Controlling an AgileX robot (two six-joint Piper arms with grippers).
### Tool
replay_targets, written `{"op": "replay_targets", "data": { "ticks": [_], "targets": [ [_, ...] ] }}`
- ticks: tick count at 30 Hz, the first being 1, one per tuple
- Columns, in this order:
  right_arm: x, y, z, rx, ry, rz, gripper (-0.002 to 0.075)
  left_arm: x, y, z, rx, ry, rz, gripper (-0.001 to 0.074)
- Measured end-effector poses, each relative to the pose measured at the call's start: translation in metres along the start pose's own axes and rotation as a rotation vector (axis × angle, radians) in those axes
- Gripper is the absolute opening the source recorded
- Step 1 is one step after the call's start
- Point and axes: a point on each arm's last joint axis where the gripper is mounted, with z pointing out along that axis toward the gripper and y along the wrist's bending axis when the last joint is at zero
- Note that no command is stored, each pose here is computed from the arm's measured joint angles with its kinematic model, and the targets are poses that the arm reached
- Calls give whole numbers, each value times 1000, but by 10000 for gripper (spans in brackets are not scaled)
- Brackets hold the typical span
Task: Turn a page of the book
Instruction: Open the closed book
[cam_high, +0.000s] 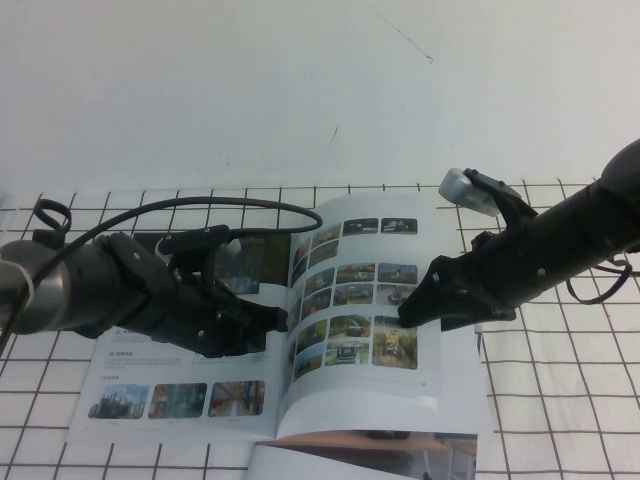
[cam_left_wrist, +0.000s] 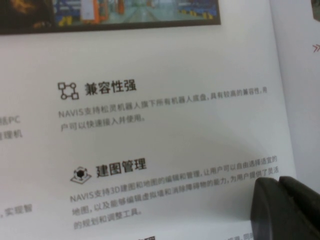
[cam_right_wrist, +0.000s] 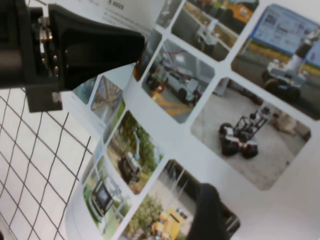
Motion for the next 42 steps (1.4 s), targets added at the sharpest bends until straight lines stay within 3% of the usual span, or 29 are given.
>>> {"op": "replay_targets", "data": {
  "ticks": [13, 21, 31, 42],
  "targets": [
    [-7, 20, -20, -29, -50, -67, 483, -1, 0, 0, -4, -8, 0, -3],
    [-21, 37, -28, -151, -140, -96, 481, -1, 0, 0, -5, -9, 7, -3],
    [-24, 41, -30, -180, -167, -111, 480, -1, 0, 0, -5, -9, 7, -3],
    [-26, 54, -35, -300, -202, -125, 480, -1, 0, 0, -5, -9, 7, -3]
  ]
}}
